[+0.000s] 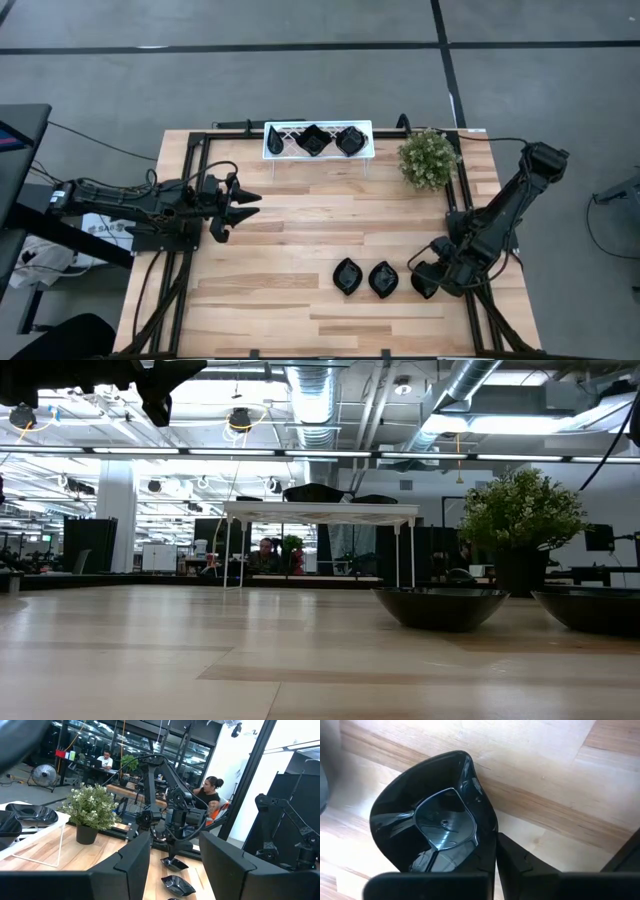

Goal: Pick & Place Mini shaped plates
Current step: Stack the leaf-shaped plate on top of the leaf-shaped plate on the shelf

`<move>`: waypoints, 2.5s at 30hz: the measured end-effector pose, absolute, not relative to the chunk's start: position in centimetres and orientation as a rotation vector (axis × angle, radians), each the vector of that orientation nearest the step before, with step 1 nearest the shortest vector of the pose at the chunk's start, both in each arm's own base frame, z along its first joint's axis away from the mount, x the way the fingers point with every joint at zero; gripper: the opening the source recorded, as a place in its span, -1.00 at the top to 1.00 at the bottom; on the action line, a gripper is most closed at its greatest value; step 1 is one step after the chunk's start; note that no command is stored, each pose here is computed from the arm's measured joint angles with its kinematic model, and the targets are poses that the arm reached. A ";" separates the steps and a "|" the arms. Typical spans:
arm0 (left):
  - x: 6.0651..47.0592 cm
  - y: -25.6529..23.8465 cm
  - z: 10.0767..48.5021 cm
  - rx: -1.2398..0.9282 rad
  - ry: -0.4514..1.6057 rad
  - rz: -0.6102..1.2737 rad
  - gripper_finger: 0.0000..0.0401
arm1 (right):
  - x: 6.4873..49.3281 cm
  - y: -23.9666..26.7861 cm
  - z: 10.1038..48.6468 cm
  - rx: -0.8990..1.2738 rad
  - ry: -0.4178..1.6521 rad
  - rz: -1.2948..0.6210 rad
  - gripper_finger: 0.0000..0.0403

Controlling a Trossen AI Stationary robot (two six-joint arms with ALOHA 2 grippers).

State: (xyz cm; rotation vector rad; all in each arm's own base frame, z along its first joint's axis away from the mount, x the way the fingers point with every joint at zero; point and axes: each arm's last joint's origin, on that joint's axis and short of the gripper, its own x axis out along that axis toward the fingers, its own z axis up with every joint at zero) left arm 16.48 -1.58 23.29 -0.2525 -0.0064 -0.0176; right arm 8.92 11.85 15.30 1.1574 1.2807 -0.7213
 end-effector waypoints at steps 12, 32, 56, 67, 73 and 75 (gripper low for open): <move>16.5 -1.6 23.3 -0.252 -0.008 -0.018 0.14 | 9.2 12.2 16.2 1.186 1.272 -0.715 1.00; 16.5 -1.6 23.3 -0.245 -0.008 -0.018 0.14 | 9.8 12.0 21.3 1.110 1.191 -0.803 1.00; 16.5 -1.6 23.3 -0.245 -0.008 -0.018 0.14 | 14.5 9.8 26.9 1.110 0.573 -0.736 1.00; 16.5 -1.6 23.3 -0.244 -0.008 -0.018 0.14 | 19.2 4.6 28.9 1.039 0.369 -0.748 1.00; 16.5 -1.6 23.3 -0.242 -0.008 -0.018 0.14 | 20.8 0.9 29.9 1.035 0.293 -0.738 1.00; 16.5 -1.6 23.3 -0.242 -0.008 -0.018 0.14 | 21.1 -0.6 30.0 1.028 0.279 -0.745 1.00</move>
